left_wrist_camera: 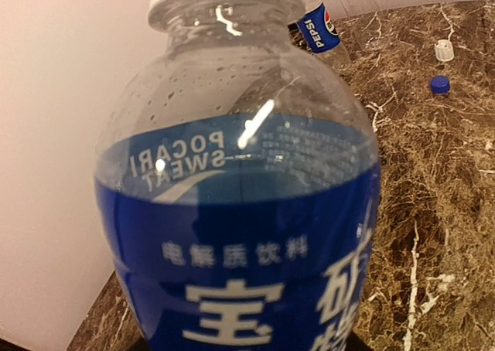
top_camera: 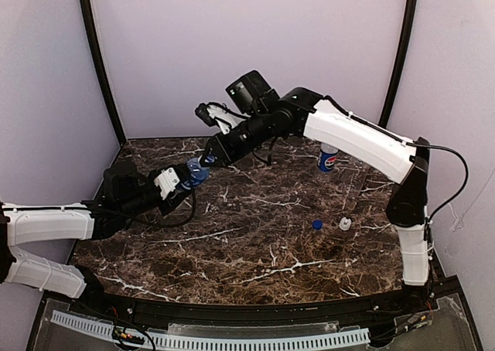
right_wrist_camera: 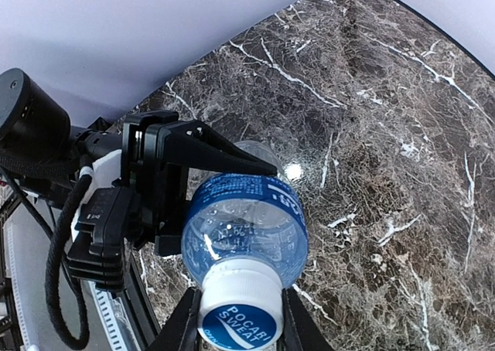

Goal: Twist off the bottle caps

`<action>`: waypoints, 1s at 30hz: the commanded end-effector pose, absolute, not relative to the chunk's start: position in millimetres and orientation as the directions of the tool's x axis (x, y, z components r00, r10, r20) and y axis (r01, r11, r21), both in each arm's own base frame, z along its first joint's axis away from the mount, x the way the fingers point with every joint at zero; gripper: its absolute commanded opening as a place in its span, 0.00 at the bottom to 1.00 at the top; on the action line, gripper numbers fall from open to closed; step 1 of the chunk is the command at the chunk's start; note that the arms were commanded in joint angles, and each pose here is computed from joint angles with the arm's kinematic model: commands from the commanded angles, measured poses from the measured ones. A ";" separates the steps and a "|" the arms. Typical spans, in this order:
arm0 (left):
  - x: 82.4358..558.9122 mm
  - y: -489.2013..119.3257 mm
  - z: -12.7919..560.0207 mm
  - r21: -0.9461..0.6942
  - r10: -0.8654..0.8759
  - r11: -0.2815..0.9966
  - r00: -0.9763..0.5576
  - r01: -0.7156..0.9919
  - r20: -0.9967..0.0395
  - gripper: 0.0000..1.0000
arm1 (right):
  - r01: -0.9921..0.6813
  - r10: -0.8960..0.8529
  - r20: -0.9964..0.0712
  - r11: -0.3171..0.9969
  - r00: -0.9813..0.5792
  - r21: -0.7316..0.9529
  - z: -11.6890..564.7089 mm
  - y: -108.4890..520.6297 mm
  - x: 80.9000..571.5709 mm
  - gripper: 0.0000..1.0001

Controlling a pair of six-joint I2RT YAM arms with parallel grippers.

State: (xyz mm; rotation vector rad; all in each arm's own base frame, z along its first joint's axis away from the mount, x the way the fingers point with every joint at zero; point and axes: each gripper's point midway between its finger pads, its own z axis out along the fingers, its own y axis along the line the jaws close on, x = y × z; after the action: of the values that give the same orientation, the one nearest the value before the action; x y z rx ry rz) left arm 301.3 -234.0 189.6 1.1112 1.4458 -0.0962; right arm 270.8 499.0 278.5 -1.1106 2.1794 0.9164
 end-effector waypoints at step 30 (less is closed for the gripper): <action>199.9 -285.4 181.3 0.146 0.287 0.165 0.094 0.975 -0.953 0.33 | -0.482 -0.419 -0.306 -0.422 0.855 -0.768 269.0 470.4 192.2 0.68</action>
State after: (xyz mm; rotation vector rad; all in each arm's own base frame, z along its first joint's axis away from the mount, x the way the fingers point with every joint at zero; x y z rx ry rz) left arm 189.8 -282.1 157.0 1.3812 1.4711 -0.8772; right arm 178.7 461.7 225.3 -2.2846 0.6068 0.1561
